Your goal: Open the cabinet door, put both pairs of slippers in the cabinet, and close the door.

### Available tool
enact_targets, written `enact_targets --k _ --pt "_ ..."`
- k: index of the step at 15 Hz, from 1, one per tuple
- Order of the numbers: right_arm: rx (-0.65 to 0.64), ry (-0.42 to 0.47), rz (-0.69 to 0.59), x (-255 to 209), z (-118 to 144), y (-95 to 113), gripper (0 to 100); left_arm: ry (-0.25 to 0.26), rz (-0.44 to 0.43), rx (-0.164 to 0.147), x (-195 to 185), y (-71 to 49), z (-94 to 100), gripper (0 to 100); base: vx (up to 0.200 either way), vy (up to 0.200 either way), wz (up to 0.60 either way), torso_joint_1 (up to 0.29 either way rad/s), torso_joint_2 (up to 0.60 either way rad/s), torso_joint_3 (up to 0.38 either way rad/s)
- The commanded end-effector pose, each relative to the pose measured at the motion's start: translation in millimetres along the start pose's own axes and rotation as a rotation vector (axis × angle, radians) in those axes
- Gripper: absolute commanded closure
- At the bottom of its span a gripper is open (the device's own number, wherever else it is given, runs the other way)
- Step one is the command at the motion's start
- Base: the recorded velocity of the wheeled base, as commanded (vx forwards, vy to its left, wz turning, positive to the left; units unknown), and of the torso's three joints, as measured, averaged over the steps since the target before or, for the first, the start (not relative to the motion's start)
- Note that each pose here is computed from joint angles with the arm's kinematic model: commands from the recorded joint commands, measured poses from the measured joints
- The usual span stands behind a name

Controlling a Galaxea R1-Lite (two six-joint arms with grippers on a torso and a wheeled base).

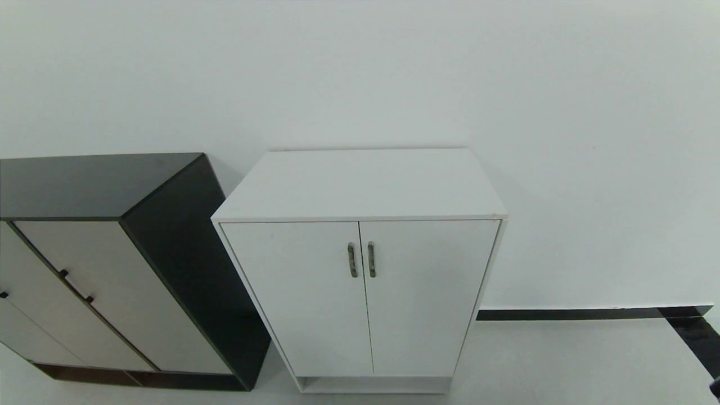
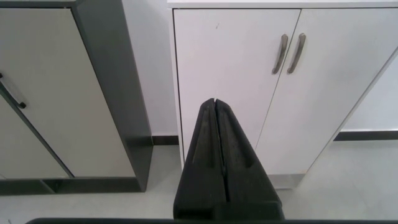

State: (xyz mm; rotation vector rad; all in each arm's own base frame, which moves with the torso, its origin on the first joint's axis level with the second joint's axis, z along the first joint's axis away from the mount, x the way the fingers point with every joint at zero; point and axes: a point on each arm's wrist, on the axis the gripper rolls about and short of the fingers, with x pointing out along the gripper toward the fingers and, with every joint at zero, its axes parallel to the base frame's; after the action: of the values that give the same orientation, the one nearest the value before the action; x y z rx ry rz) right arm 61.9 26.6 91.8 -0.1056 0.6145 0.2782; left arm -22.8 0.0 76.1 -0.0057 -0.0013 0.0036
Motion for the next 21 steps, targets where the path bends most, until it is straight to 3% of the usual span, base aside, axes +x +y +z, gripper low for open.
enact_targets --k 1,4,14,16,17,19,21 --pt "0.005 -0.083 0.037 -29.8 -20.0 -5.3 100 0.000 0.001 0.000 0.0 0.0 0.0 100 0.000 0.000 0.00 0.000 0.00 0.000" --pt "-0.005 -0.090 0.163 -34.7 -28.0 -3.6 100 0.000 0.001 0.000 0.0 0.0 0.0 100 0.000 0.000 0.00 0.000 0.00 0.000" --pt "-0.035 0.008 0.178 -26.0 -34.3 -2.2 100 0.000 0.001 -0.002 0.0 0.0 0.0 100 0.000 0.000 0.00 0.000 0.00 0.000" --pt "-0.082 -0.050 0.228 -30.7 -35.9 -1.9 100 0.000 0.001 -0.002 0.0 0.0 0.0 100 0.000 0.000 0.00 0.000 0.00 0.000" --pt "-0.099 -0.047 0.294 -31.3 -36.7 -0.4 100 0.000 0.001 -0.002 0.0 0.0 0.0 100 0.000 0.000 0.00 0.000 0.00 0.000" --pt "-0.101 -0.043 0.301 -31.1 -36.2 0.0 100 0.000 0.001 -0.003 0.0 0.0 0.0 100 0.000 0.000 0.00 0.000 0.00 0.000" --pt "-0.084 -0.151 0.326 -39.2 -40.2 -2.8 100 0.000 0.001 -0.003 0.0 0.0 0.0 100 0.000 0.000 0.00 0.000 0.00 0.000"
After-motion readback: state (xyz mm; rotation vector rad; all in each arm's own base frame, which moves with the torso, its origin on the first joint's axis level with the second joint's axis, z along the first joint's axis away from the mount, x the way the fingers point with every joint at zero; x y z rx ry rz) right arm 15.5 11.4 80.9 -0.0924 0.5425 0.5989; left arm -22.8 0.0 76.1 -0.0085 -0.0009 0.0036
